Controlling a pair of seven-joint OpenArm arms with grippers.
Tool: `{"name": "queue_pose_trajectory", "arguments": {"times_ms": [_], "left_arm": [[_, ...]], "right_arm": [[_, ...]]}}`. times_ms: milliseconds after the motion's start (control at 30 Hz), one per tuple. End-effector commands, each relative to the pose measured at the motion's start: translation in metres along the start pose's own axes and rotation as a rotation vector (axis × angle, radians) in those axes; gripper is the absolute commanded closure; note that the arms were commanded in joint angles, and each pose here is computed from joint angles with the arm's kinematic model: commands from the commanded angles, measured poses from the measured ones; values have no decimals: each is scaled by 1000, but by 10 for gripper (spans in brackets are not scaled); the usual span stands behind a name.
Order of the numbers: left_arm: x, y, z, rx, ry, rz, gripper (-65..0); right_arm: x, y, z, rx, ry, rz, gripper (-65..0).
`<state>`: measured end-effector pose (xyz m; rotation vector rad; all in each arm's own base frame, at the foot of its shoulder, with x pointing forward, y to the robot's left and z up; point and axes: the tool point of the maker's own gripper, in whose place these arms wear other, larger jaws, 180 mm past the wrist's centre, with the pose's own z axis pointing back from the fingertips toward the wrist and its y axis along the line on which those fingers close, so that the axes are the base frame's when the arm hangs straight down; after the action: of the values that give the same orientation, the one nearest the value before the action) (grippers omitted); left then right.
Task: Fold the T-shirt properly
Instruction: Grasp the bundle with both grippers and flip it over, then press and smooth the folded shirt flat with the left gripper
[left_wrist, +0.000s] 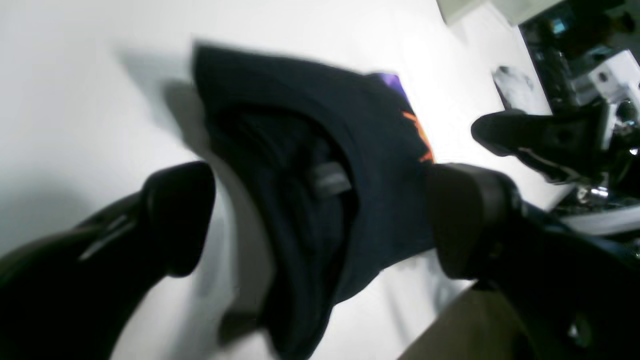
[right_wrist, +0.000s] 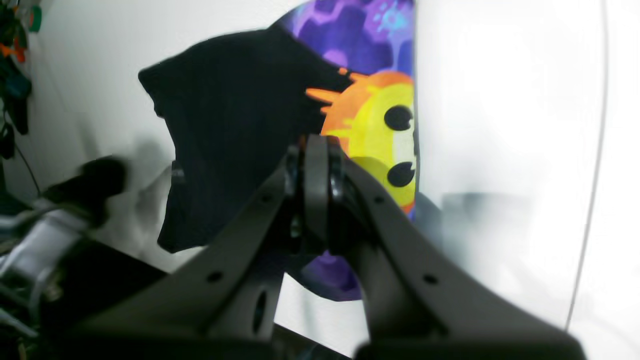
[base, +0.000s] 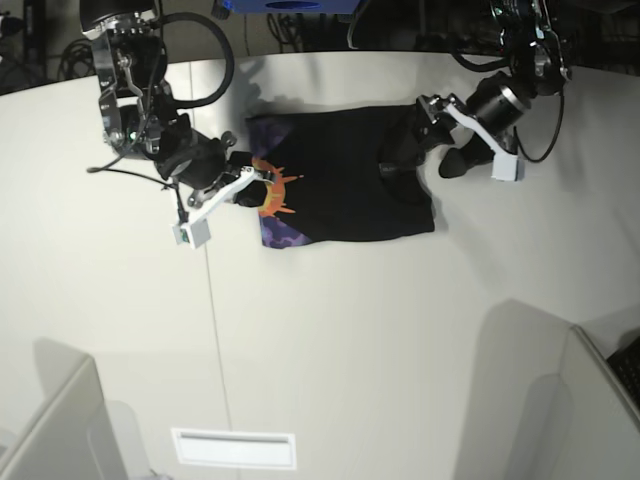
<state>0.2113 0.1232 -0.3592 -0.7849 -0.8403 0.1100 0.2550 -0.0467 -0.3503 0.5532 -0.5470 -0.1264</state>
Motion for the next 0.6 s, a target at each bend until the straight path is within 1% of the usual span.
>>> {"name": "queue_pose_trajectory", "arguments": {"times_ms": [0, 100, 233, 333, 400, 433, 467, 533, 567], "left_arm": [[6, -5, -6, -35, -23, 3, -650], [-11, 1, -23, -46, 23, 69, -650], [-21, 12, -41, -17, 59, 155, -650], [-21, 5, -55, -36, 81, 167, -650], [-27, 1, -65, -42, 115, 183, -650], [-32, 0, -68, -39, 135, 195, -634], [-37, -1, -71, -35, 153, 207, -578], [-42, -1, -72, -27, 167, 220, -420], [-42, 0, -74, -22, 173, 225, -318]], "right_arm": [[11, 1, 6, 7, -36, 31, 0], [11, -5, 8, -9, -35, 42, 0], [13, -19, 12, -42, -88, 50, 0], [13, -31, 17, -71, -138, 53, 0], [10, -39, 19, -91, -160, 56, 0], [10, -44, 21, -102, -167, 59, 0], [8, -47, 23, -110, -173, 63, 0], [6, -53, 25, -125, -176, 70, 0], [5, -55, 26, -130, -180, 73, 0]]}}
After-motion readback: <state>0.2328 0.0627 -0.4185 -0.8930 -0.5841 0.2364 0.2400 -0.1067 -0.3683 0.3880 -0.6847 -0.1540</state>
